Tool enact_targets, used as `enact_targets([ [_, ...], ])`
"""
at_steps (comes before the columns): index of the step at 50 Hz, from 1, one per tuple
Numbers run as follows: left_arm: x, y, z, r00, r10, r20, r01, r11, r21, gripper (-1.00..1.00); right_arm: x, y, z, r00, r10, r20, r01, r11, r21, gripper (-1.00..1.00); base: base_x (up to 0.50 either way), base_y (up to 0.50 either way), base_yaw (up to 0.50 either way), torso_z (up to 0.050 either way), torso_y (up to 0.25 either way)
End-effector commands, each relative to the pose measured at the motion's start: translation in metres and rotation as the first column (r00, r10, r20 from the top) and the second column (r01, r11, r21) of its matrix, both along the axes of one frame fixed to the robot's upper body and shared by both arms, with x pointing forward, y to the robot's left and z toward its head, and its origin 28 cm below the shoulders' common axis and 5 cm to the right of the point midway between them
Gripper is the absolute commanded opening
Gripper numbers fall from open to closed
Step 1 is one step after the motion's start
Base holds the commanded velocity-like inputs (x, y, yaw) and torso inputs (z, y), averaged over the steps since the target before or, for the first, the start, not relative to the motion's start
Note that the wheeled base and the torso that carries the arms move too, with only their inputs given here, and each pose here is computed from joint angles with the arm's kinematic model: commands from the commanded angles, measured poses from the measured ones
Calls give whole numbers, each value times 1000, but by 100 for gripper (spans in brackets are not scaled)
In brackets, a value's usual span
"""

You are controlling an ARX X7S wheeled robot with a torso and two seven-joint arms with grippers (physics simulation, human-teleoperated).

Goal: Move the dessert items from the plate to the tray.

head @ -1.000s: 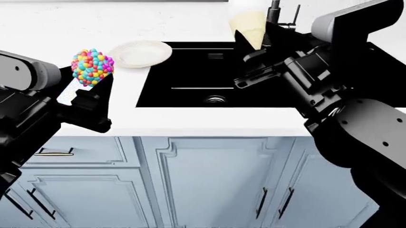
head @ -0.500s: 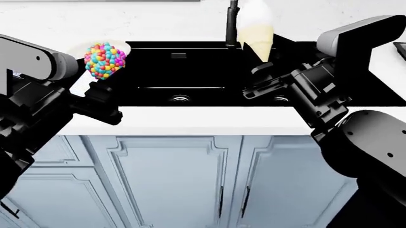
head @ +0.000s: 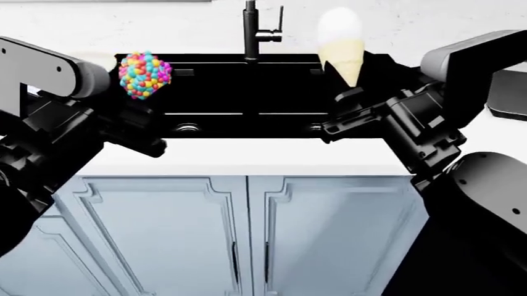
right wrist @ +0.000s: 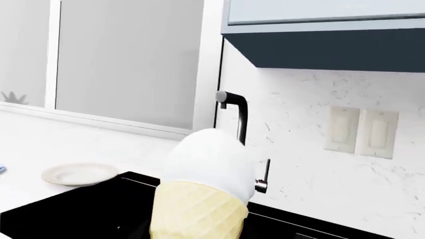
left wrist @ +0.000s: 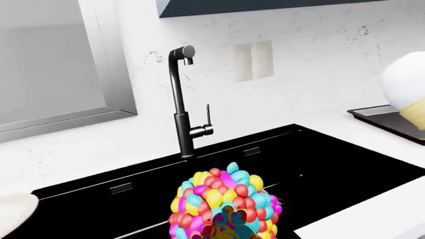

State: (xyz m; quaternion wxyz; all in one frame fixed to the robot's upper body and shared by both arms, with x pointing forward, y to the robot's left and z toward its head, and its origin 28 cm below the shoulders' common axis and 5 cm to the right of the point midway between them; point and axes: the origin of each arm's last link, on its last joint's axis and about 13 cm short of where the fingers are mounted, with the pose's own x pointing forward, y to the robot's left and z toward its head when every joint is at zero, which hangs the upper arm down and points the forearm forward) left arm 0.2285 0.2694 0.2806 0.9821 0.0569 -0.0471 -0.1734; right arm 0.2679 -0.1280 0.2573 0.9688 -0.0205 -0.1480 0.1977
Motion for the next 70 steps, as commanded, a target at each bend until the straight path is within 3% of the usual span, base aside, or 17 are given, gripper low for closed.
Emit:
enact_targets([
  [1,5,-4,2,1000,-20,-1,20,1000,-6,-100,-1,-3,2,1000,-7,9,7,1000,-15,-100,0,-500,0,0,0],
  [51,8,-8,3,999,-43,11,43,999,7,-100,0,-9,0,999,-24,-25,24,1000,3,-100,3,-500,0,0,0],
  [70,4,-10,5,998,-52,19,52,999,15,-100,-8,-13,0,999,-15,-48,16,1000,16,-100,358,-408,0,0,0],
])
